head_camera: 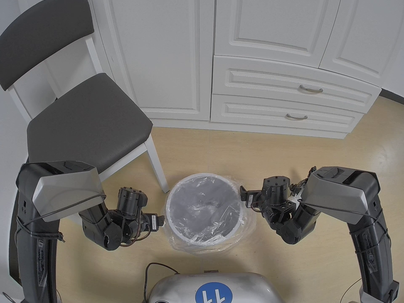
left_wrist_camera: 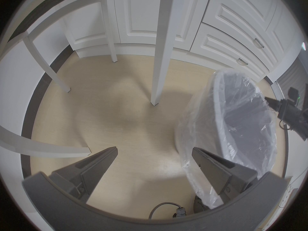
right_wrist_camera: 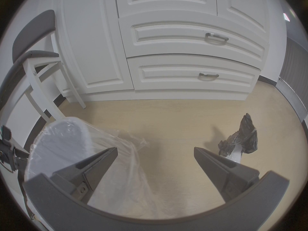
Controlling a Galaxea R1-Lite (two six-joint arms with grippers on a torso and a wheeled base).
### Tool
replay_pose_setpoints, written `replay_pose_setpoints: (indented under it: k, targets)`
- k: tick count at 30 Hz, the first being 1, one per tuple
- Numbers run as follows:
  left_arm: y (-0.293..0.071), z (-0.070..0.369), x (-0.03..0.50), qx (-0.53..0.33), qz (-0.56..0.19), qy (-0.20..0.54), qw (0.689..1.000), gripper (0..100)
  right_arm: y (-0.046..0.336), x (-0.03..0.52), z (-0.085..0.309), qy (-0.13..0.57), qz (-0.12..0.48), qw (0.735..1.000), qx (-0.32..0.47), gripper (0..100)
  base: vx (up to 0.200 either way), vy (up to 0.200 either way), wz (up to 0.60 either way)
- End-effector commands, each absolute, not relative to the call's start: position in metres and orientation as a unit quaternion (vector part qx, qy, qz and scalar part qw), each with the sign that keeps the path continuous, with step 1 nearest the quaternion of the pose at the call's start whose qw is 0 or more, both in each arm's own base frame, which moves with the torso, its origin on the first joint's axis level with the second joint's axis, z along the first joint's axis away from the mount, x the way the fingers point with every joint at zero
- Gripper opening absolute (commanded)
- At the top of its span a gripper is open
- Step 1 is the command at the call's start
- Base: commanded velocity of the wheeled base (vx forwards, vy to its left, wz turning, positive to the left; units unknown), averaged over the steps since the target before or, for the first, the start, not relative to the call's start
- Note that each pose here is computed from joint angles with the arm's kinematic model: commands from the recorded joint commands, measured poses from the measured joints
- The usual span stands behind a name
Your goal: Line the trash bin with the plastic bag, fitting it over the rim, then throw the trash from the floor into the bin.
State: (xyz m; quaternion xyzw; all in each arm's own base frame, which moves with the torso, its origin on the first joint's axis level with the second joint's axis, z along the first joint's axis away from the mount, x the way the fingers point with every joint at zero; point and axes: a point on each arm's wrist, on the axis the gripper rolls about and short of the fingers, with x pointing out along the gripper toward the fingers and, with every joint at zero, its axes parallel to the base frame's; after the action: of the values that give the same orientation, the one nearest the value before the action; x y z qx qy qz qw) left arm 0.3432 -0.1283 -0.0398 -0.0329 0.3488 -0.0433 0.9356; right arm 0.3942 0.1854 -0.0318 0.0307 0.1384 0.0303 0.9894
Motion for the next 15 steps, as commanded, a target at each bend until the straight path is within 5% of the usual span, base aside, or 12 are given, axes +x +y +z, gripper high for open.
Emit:
replay_pose_setpoints:
  k: [1,15]
  targets:
    - [-0.128,-0.035,0.343,-0.034,-0.044,0.344,0.937,100,0.187,0.398,-0.056,0.155,0.028,0.987,0.024,100,0.0,0.0,0.0]
    - [-0.129,-0.013,0.334,-0.034,-0.051,0.327,0.943,100,0.213,0.406,-0.058,0.127,0.04,0.988,0.077,100,0.0,0.0,0.0]
